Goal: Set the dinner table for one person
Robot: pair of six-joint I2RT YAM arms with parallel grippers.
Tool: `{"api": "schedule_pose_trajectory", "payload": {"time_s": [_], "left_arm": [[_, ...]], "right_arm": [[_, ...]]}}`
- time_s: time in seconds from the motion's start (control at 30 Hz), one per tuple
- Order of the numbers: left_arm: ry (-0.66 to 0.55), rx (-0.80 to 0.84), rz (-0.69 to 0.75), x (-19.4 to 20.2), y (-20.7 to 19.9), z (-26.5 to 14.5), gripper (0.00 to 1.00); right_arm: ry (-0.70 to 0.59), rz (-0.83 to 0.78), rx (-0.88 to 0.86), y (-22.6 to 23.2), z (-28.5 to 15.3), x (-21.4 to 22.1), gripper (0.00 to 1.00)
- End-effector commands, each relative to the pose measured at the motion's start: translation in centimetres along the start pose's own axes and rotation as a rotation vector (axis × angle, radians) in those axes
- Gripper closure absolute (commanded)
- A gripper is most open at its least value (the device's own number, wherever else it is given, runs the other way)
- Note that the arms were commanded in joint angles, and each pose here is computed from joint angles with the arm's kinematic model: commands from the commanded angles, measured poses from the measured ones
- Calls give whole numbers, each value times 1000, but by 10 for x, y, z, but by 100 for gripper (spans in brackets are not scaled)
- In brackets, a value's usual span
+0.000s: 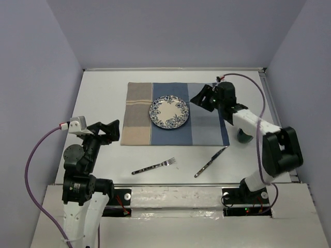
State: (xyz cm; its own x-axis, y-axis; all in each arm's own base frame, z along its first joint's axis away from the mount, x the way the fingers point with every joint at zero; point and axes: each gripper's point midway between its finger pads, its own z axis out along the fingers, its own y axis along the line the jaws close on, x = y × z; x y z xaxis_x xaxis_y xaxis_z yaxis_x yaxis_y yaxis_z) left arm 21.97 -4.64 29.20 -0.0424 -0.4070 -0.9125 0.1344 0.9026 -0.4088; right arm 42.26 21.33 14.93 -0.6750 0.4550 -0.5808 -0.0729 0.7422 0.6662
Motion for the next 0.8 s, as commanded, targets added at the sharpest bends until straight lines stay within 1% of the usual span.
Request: {"api": "schedule_pose_trajectory", "payload": {"time_s": [0.0,0.03,0.07,0.1,0.13,0.27,0.33,0.37,0.47,0.53,0.57,0.6,0.7,0.77], "left_arm": [[-36,124,12,-7,-24,-3,3],[-39,137,13,-7,-27,-5,3],[-42,145,14,-8,-29,-7,2],[-41,166,11,-8,-33,-9,2],[-39,167,8,-7,-34,-10,1],[-31,208,7,-6,-43,-15,1],[-36,231,6,-7,-47,-18,1],[-39,235,5,-8,-48,-20,1],[-48,254,3,-9,-52,-24,1],[-55,259,-1,-11,-53,-27,1],[-54,266,-1,-11,-54,-28,1],[-60,267,-2,-12,-54,-29,1],[-66,277,-4,-13,-56,-32,1],[-71,277,-6,-14,-56,-33,1]], "right_arm": [[-213,-14,135,-43,-70,-57,39],[-270,-11,157,-50,-96,-62,39],[-316,-8,186,-58,-110,-69,39],[-344,-7,254,-74,-133,-70,40],[-399,-11,344,-89,-148,-77,41],[-430,-33,529,-117,-185,-69,42],[-460,-34,605,-127,-201,-68,44],[-504,-31,678,-135,-219,-69,45],[-546,-67,718,-138,-237,-70,46],[-510,-90,742,-142,-239,-64,46],[-456,-92,775,-149,-235,-58,46],[-435,-89,784,-151,-232,-55,46],[-374,-86,775,-156,-220,-47,46],[-311,-92,772,-161,-208,-39,46]]}}
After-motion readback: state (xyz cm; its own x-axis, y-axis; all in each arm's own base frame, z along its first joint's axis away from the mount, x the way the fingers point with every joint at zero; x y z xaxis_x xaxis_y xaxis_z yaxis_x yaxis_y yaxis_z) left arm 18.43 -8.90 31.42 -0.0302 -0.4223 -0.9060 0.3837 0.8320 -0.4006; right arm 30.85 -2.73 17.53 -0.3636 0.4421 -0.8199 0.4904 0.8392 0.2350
